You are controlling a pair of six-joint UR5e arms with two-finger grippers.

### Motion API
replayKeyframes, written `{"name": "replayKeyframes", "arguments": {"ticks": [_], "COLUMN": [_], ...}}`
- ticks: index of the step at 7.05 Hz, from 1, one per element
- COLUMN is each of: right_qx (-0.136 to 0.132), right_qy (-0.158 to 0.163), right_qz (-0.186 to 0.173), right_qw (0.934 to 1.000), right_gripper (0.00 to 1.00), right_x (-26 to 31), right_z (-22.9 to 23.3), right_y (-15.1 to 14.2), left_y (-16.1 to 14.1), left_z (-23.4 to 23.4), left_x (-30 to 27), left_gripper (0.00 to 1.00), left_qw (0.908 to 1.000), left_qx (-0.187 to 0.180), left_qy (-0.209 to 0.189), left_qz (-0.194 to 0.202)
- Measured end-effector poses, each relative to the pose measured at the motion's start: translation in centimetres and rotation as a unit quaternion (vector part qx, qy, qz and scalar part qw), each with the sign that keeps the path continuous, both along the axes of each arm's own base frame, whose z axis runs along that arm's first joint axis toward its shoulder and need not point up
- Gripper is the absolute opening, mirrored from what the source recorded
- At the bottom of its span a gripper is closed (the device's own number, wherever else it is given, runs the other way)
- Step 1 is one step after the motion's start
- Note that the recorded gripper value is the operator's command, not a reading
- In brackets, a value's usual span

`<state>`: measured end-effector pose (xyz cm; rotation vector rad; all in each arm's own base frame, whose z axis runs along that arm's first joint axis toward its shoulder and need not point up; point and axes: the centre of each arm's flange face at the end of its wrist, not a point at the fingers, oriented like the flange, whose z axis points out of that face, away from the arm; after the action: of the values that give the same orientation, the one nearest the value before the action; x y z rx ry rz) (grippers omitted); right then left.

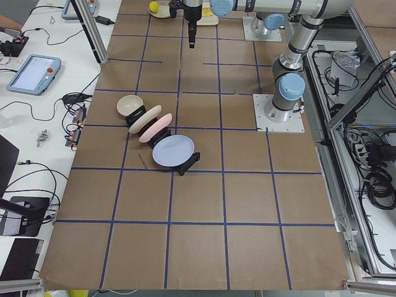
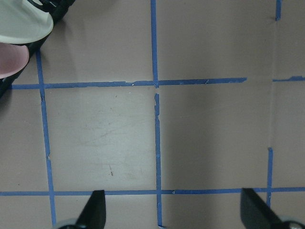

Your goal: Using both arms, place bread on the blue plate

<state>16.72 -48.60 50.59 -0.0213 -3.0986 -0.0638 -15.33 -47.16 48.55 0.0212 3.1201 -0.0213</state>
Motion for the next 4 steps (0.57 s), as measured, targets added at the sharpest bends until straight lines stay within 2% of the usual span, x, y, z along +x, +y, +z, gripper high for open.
{"name": "replayKeyframes", "arguments": {"ticks": [3,4], "right_qx": [0.001,-0.002], "right_qy": [-0.003,-0.003], "right_qz": [-0.002,0.005], "right_qw": [1.0,1.0], "right_gripper": [1.0,0.95], "right_x": [-0.09,-0.37], "right_z": [-0.17,-0.39], "right_y": [-0.06,-0.32], "left_y": [-0.09,0.0], "left_z": [-0.38,-0.51], "left_x": [-0.06,-0.06], "left_gripper": [1.0,1.0], "left_qw": [1.0,1.0], "left_qx": [0.0,0.0], "left_qy": [0.001,0.001], "left_qz": [-0.001,-0.002]}}
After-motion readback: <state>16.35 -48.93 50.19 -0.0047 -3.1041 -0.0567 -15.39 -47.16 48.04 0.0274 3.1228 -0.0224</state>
